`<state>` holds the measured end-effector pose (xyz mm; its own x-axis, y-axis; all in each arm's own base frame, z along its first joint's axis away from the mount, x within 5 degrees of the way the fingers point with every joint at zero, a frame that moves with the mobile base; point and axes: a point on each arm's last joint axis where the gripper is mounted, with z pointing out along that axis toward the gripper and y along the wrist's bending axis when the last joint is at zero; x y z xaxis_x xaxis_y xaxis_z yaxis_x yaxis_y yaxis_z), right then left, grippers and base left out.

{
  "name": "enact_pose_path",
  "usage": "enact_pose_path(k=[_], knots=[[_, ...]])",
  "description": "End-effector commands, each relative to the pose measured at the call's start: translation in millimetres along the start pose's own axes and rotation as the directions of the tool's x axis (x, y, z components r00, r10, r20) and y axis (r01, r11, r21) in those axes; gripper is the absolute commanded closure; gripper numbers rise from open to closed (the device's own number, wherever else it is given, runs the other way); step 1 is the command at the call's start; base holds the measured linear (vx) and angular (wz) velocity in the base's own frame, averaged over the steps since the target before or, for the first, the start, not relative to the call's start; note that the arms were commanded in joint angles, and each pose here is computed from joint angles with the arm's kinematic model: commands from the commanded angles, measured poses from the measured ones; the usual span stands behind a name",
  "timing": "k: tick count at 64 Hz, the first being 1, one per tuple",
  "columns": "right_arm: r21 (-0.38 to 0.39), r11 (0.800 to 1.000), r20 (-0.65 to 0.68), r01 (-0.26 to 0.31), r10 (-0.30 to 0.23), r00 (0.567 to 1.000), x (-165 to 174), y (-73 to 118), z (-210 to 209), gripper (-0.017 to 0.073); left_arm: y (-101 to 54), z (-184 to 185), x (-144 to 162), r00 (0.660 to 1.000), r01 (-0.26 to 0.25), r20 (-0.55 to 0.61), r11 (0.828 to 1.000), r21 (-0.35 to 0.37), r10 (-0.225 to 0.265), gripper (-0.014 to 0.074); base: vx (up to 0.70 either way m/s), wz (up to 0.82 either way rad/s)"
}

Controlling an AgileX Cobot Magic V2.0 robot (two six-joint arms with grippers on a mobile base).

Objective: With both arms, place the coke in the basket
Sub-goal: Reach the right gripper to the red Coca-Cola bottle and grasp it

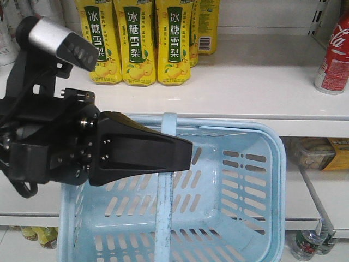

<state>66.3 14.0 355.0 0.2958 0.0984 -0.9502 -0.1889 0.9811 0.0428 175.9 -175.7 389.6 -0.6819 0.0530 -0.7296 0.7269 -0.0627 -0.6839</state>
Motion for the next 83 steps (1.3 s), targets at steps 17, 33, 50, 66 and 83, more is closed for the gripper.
enact_pose_path(k=[17, 33, 50, 66, 83], knots=[[0.075, 0.992, -0.094, 0.098, -0.091, 0.991, -33, -11.9, 65, -0.0059, -29.4, -3, -7, 0.999, -0.035, 0.036, 0.988, 0.153, 0.03, 0.06, 0.0, 0.0], [0.132, 0.985, -0.188, 0.113, -0.087, 0.978, -37, -24.0, 122, -0.0051, -29.4, -3, -7, 0.999, -0.035, 0.036, 0.988, 0.153, 0.03, 0.06, 0.0, 0.0], [0.18, 0.966, -0.293, 0.183, -0.125, 0.948, -26, -37.3, 171, -0.0034, -29.4, -3, -7, 0.999, -0.035, 0.036, 0.988, 0.153, 0.03, 0.06, 0.0, 0.0], [0.2, 0.959, -0.308, 0.2, -0.132, 0.942, -26, -44.2, 209, -0.0034, -29.4, -3, -7, 0.999, -0.035, 0.036, 0.988, 0.153, 0.03, 0.06, 0.0, 0.0], [0.228, 0.953, -0.311, 0.197, -0.121, 0.943, -26, -50.4, 240, -0.0001, -29.4, -3, -7, 0.999, -0.035, 0.036, 0.988, 0.153, 0.03, 0.06, 0.0, 0.0]])
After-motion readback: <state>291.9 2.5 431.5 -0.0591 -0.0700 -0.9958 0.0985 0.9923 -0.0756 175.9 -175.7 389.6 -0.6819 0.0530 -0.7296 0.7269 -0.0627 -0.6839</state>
